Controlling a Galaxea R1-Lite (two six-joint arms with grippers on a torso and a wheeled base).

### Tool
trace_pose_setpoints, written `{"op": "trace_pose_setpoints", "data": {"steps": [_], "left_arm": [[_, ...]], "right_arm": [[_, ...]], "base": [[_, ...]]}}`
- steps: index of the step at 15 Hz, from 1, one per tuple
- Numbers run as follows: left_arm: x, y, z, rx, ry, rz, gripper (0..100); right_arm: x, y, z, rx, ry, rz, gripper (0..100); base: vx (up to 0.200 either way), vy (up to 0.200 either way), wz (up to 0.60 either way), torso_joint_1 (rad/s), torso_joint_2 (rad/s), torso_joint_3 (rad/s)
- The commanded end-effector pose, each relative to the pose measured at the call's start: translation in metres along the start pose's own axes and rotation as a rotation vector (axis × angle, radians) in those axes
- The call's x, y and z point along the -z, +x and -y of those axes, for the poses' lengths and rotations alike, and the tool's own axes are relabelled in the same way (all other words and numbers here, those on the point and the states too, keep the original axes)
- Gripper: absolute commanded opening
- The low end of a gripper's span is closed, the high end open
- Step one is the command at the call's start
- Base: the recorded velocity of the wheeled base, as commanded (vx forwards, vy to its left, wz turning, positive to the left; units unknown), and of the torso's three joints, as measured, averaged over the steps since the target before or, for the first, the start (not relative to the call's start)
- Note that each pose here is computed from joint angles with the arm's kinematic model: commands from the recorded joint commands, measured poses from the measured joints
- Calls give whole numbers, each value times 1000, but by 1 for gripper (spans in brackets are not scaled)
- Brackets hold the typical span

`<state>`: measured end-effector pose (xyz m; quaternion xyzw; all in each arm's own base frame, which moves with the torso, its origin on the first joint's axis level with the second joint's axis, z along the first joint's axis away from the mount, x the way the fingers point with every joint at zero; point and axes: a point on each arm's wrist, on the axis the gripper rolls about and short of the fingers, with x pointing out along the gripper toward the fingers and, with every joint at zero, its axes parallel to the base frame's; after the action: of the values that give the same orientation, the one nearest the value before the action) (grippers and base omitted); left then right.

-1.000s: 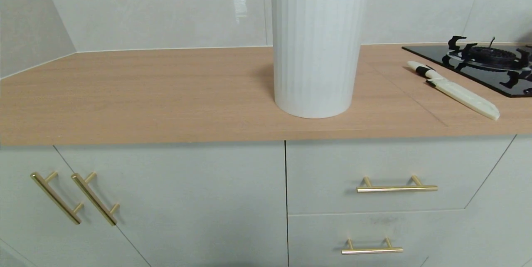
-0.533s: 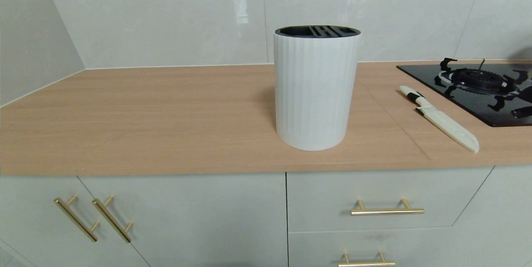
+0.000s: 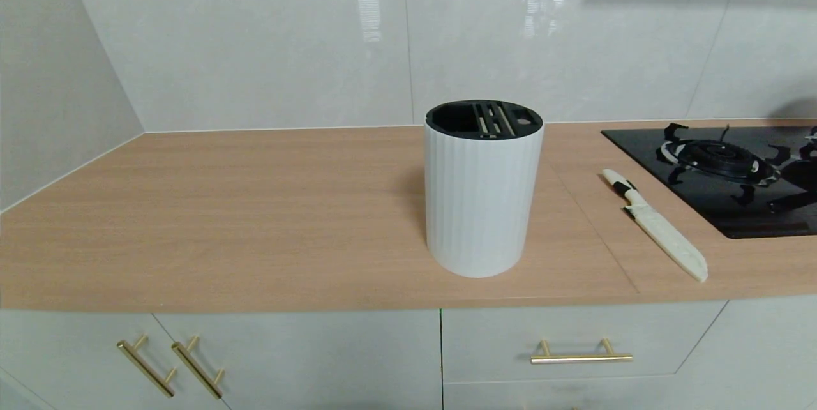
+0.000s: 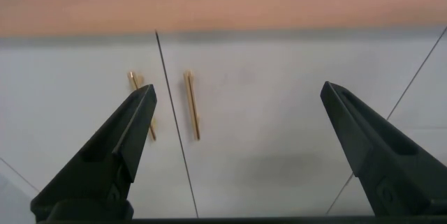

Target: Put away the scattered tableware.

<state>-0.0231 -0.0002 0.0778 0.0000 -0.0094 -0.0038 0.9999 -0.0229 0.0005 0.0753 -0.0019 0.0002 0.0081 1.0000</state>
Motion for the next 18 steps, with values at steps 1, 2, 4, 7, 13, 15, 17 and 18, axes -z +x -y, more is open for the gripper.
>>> {"op": "trace_pose_setpoints", "data": {"steps": [1, 2, 4, 7, 13, 15, 17, 18], "left_arm": [[0, 0, 0, 0, 0, 0, 100], [0, 0, 0, 0, 0, 0, 100], [0, 0, 0, 0, 0, 0, 100], [0, 0, 0, 0, 0, 0, 100], [0, 0, 0, 0, 0, 0, 100], [0, 0, 0, 0, 0, 0, 100], [0, 0, 0, 0, 0, 0, 100], [0, 0, 0, 0, 0, 0, 100]], "right_arm": [[0, 0, 0, -1, -1, -1, 100], [0, 0, 0, -1, -1, -1, 100], [0, 0, 0, -1, -1, -1, 100], [0, 0, 0, -1, -1, -1, 100], [0, 0, 0, -1, -1, -1, 100], [0, 0, 0, -1, -1, -1, 100], [0, 0, 0, -1, -1, -1, 100], [0, 0, 0, -1, -1, -1, 100]], "base": [[0, 0, 0, 188, -486, -305], [0, 0, 0, 188, -496, -310], [0, 0, 0, 200, -493, -303], [0, 0, 0, 219, -525, -305], [0, 0, 0, 236, -554, -317], [0, 0, 0, 259, -593, -329], [0, 0, 0, 259, -579, -312], [0, 0, 0, 203, -456, -242]]}}
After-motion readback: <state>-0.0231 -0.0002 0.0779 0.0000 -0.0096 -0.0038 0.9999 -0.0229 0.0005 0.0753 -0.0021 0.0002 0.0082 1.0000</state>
